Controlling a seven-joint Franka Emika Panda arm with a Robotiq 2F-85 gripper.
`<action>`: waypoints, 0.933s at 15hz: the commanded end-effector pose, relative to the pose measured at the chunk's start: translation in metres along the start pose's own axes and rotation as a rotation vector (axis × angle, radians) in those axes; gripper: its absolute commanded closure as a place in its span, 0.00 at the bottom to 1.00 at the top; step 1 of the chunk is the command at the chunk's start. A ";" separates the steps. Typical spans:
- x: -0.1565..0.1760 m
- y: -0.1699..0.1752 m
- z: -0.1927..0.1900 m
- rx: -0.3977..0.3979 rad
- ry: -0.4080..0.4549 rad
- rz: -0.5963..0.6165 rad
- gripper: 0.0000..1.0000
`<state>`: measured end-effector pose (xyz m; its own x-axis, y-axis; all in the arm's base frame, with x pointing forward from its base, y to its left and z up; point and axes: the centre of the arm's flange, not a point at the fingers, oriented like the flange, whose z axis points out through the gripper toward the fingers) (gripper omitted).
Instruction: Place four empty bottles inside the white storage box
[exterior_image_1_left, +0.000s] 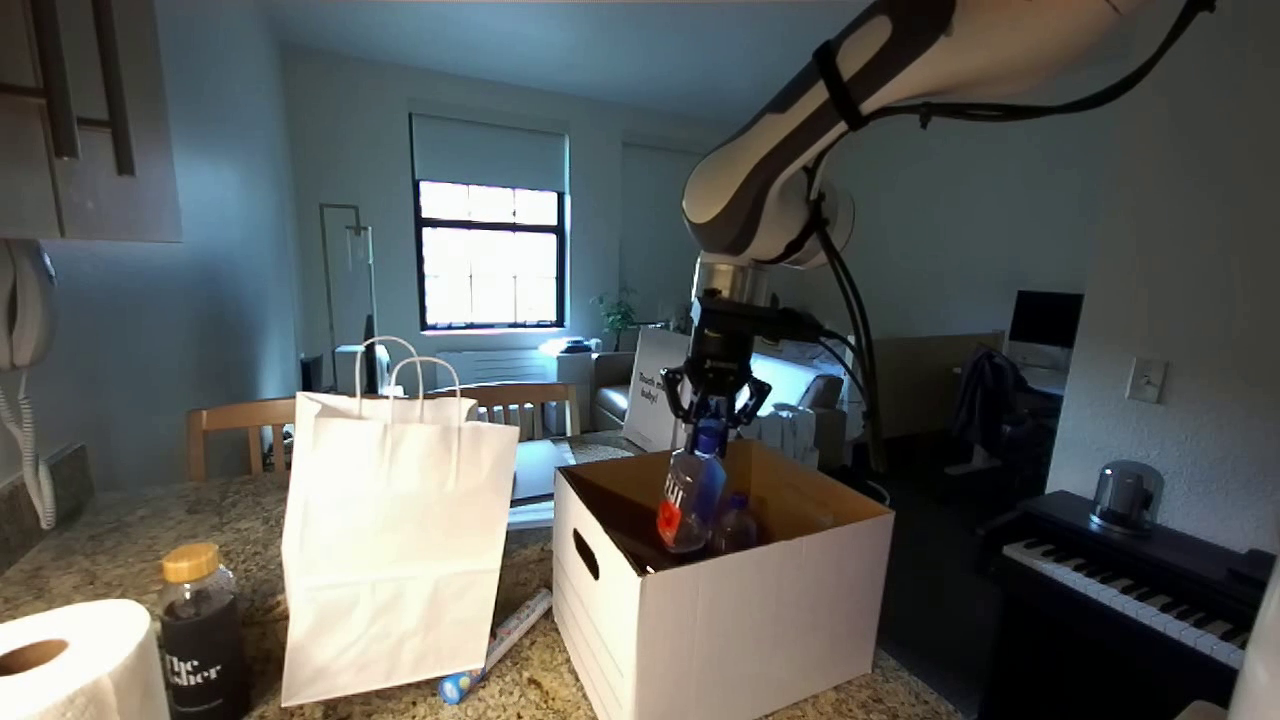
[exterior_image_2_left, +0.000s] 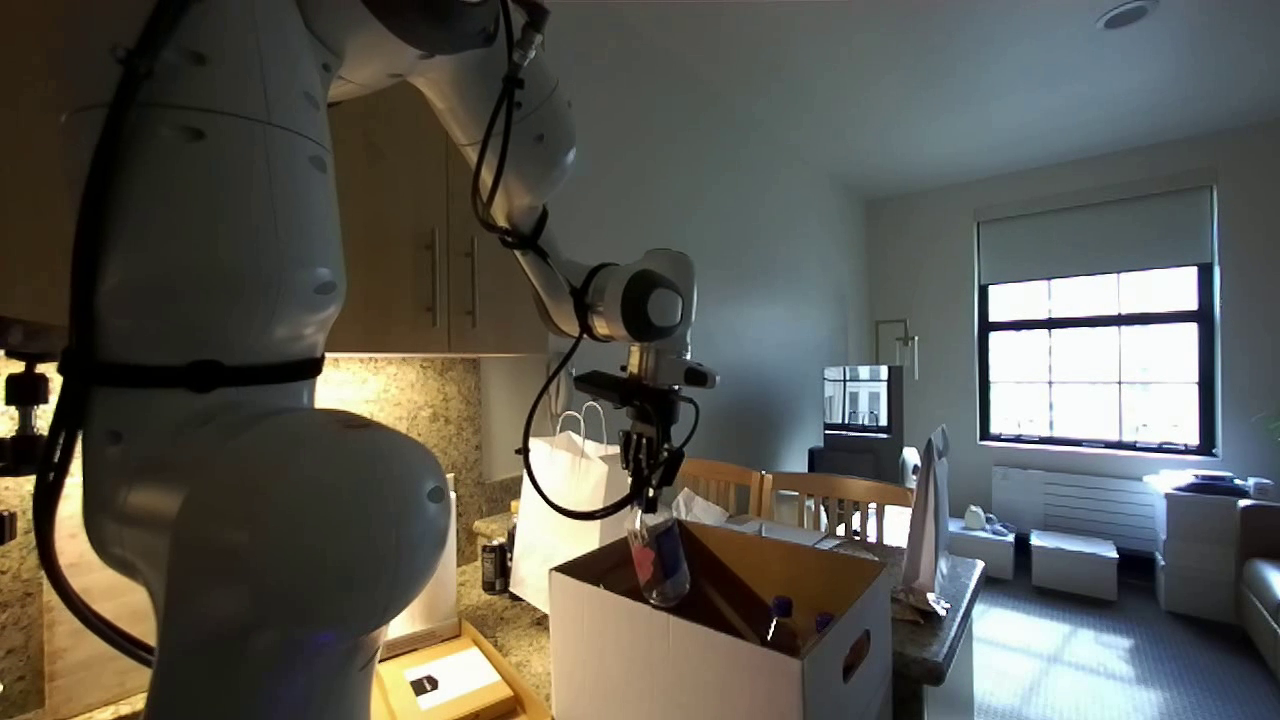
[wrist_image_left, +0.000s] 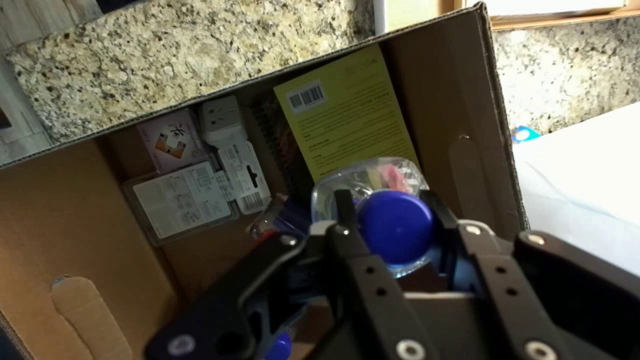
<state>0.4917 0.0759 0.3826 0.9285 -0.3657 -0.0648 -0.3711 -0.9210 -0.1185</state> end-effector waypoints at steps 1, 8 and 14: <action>0.017 0.010 0.016 0.004 -0.005 0.027 0.86; 0.088 0.041 0.051 -0.004 -0.024 0.149 0.86; 0.153 0.063 0.103 -0.047 -0.066 0.247 0.86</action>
<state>0.5765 -0.0144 0.2924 0.8346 -0.5374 -0.1208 -0.5467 -0.8349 -0.0630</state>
